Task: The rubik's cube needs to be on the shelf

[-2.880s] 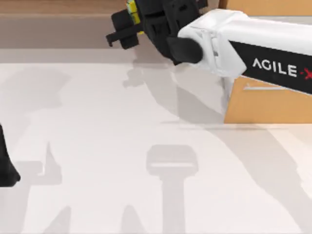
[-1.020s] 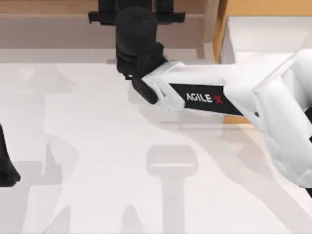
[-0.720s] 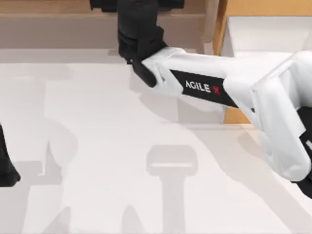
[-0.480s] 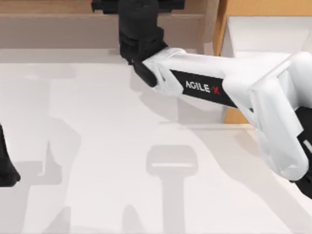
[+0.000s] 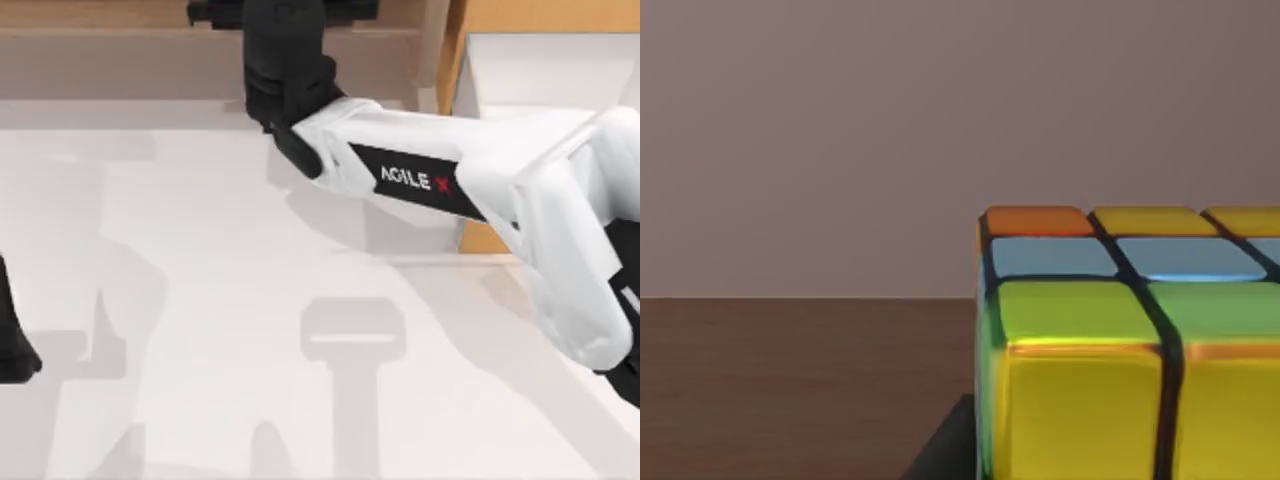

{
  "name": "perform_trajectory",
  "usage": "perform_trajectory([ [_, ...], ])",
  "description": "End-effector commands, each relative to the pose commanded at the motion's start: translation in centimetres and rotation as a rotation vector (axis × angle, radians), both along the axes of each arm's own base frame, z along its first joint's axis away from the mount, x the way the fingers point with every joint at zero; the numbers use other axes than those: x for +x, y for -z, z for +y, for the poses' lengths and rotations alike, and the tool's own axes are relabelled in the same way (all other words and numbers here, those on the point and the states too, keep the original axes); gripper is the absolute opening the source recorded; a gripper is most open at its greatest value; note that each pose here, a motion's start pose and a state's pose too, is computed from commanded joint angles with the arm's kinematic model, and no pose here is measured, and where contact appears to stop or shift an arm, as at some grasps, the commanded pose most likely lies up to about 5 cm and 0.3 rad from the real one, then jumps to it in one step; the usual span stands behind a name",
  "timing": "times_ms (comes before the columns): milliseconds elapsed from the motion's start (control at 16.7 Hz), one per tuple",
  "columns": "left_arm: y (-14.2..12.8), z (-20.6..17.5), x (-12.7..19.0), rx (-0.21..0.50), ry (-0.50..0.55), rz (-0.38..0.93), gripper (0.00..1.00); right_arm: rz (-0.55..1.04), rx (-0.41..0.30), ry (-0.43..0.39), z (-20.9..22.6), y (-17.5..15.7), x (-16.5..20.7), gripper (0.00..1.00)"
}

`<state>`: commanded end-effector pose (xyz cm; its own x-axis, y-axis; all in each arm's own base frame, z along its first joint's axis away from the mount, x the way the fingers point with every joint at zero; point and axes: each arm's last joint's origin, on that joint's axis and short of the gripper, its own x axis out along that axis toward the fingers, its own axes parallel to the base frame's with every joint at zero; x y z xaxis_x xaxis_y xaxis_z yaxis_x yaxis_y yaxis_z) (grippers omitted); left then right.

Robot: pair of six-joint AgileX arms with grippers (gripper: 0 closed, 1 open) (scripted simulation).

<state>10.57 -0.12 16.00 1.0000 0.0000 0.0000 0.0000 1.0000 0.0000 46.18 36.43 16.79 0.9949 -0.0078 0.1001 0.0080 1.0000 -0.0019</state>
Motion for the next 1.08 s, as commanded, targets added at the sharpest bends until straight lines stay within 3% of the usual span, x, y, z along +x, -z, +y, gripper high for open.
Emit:
perform_trajectory([
  [360,0.00,0.00,0.00,0.000,0.000,0.000,1.00,0.000,0.000,0.000,0.00,0.00,0.00,0.98],
  [1080,0.00,0.00,0.00,0.000,0.000,0.000,1.00,-0.002,-0.018,-0.011,0.14,0.06,-0.43,1.00],
])
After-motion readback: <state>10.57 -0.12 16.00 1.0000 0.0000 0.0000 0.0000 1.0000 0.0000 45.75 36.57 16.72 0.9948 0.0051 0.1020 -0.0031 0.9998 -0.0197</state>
